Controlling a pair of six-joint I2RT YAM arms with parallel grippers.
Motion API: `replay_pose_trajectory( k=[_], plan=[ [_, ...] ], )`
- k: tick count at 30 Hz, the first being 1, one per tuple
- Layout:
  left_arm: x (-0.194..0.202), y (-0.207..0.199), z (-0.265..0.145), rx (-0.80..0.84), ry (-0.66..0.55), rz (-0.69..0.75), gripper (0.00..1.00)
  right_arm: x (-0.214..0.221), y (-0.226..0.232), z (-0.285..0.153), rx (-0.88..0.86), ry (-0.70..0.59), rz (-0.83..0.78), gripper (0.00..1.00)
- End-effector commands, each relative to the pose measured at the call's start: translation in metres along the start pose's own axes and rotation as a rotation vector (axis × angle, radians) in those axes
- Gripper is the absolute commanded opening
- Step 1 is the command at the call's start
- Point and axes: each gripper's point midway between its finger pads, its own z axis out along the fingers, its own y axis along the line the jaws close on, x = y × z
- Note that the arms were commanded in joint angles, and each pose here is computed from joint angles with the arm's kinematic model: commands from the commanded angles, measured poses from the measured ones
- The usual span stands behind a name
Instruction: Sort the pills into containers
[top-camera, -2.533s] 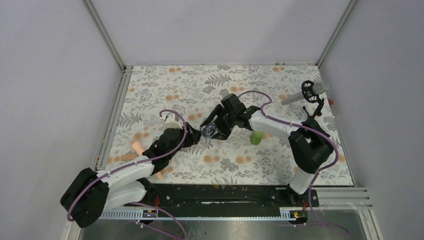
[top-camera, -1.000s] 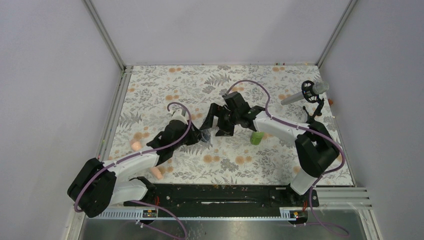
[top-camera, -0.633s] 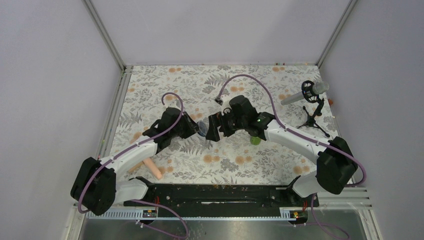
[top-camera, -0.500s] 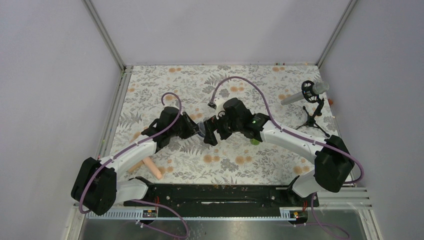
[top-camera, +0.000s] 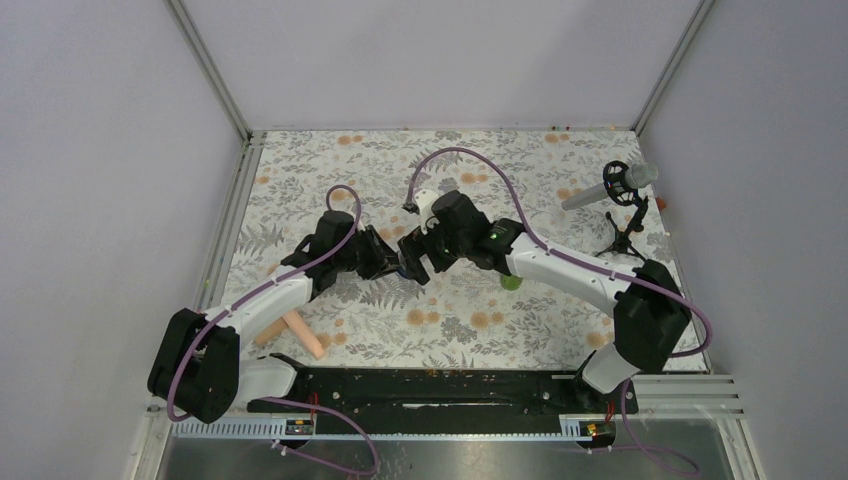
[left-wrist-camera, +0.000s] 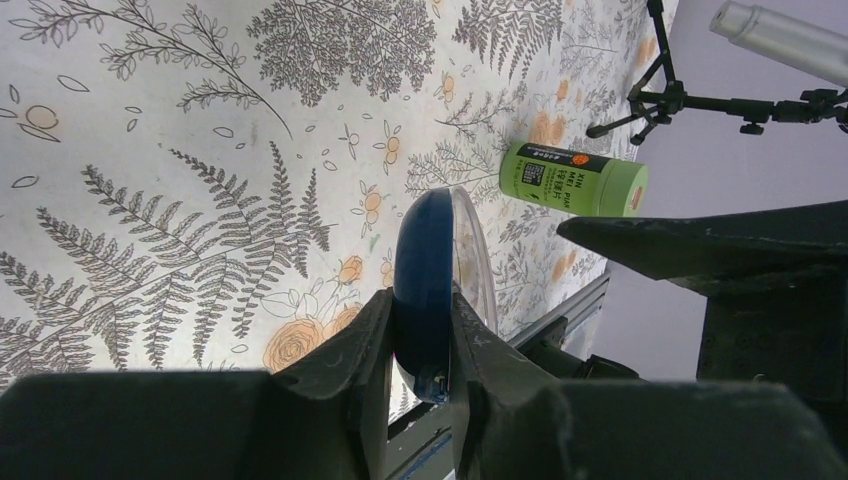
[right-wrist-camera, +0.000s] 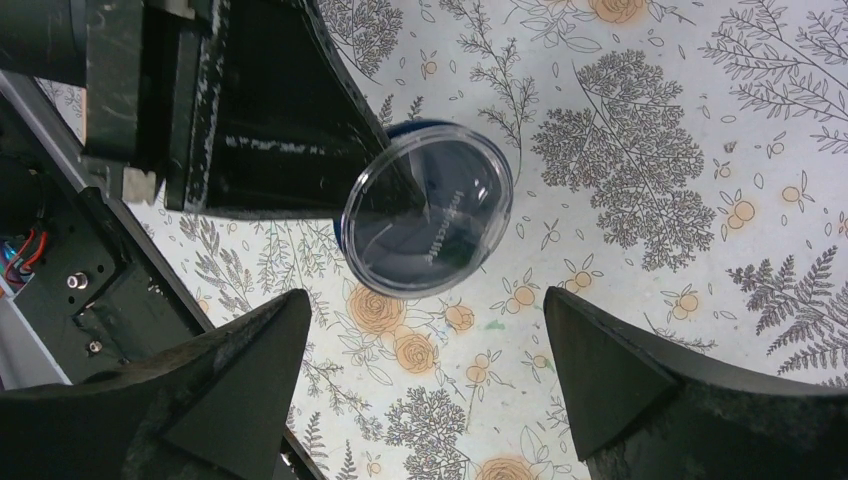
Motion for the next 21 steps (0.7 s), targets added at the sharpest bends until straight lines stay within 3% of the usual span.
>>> replay_pose_trajectory(
  k=[1, 12, 21],
  plan=[
    [-0.012, -0.033, -0.006, 0.107, -0.016, 0.033, 0.00, -0.027, 0.000, -0.001, 0.053, -0.037, -0.046, 0.92],
    [-0.012, -0.033, -0.009, 0.132, -0.003, 0.023, 0.00, -0.014, 0.003, 0.009, 0.053, 0.016, -0.091, 0.89],
    [-0.008, -0.027, -0.011, 0.124, 0.009, 0.036, 0.00, -0.024, -0.021, 0.004, 0.216, -0.020, -0.035, 0.81]
  ],
)
